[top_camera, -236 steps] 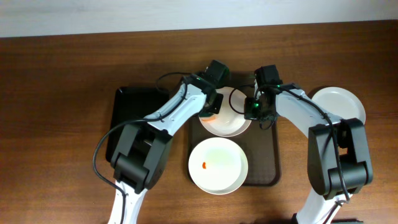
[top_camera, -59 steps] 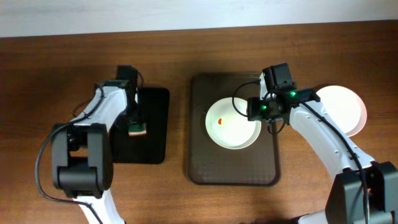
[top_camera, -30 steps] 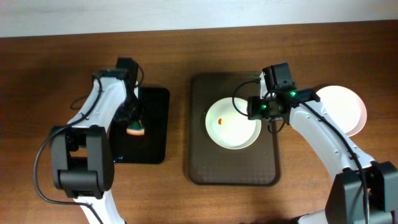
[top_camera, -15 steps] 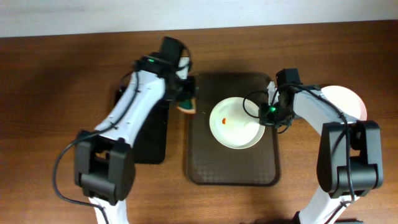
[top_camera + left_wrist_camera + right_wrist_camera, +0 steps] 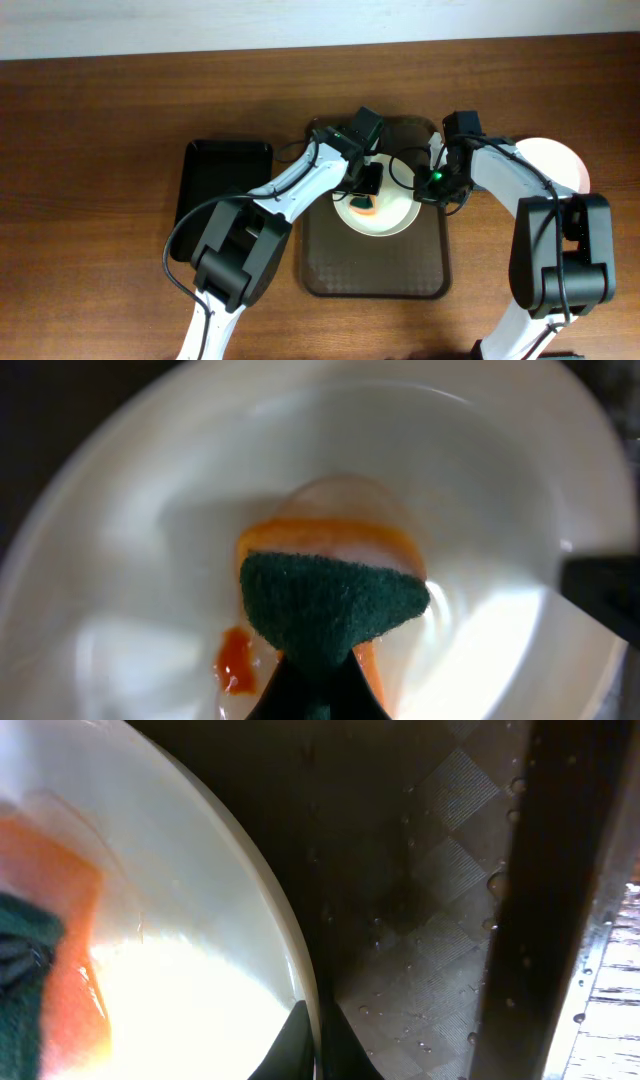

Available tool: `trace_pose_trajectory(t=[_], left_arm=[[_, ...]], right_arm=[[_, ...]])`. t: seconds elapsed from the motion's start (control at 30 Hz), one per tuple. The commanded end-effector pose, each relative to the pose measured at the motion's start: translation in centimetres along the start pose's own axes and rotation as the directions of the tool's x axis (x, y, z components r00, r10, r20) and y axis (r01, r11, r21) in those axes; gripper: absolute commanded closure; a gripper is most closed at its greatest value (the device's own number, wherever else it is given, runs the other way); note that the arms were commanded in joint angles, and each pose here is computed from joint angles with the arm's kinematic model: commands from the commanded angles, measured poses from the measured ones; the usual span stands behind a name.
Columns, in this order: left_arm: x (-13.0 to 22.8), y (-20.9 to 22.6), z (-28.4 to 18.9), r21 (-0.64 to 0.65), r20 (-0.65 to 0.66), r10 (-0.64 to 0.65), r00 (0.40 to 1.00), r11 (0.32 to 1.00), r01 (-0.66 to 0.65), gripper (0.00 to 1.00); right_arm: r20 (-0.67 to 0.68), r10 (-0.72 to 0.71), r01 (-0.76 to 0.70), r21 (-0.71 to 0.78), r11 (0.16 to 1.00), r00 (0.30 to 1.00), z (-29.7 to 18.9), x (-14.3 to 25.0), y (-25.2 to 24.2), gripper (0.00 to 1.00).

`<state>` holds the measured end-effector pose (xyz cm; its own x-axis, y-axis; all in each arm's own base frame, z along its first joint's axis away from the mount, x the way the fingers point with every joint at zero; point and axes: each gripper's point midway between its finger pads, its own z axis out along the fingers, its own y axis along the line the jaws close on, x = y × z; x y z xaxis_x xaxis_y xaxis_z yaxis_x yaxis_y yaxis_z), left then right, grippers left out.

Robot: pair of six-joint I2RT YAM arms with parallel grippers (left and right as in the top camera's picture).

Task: Clean dirty plates on tray and stack at the side
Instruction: 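Scrub the last plate with the sponge held in the left gripper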

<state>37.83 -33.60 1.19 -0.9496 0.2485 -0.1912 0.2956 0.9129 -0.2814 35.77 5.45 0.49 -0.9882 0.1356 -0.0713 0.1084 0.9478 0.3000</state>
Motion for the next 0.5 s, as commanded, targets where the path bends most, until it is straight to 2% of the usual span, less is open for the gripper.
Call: trace_pose_trajectory(t=[0.0,0.07,0.13,0.23,0.37,0.47], left_arm=[[-1.8,8.8,-0.5,-0.399,0.058,0.044,0.997,0.917,-0.017,1.0],[-2.6,10.5,-1.8,-0.536,0.086,0.099,0.991,0.843,-0.038,1.0],[-3.2,11.5,-3.5,-0.679,0.099,0.179,0.979,0.731,-0.065,1.0],[-3.1,11.0,-4.7,-0.746,0.092,0.226,0.97,0.66,-0.083,1.0],[-3.8,10.0,-7.4,-0.734,0.125,0.166,0.978,0.678,-0.021,1.0],[-4.4,9.0,-9.5,-0.637,0.127,0.072,0.989,0.77,0.026,1.0]], right_arm=[[-0.028,0.018,-0.016,0.039,0.999,0.999,0.5,0.5,-0.9,0.96],[-0.034,0.019,-0.018,0.04,0.999,0.999,0.5,0.7,-0.9,0.96],[-0.038,0.024,-0.023,0.043,0.999,0.999,0.5,0.8,-0.9,0.96],[-0.042,0.033,-0.031,0.05,0.998,0.999,0.5,0.9,-1.1,0.96],[-0.043,0.033,-0.031,0.049,0.998,0.999,0.5,0.9,-1.1,0.96],[-0.045,0.033,-0.031,0.05,0.998,0.998,0.5,1.0,-1.1,0.96]])
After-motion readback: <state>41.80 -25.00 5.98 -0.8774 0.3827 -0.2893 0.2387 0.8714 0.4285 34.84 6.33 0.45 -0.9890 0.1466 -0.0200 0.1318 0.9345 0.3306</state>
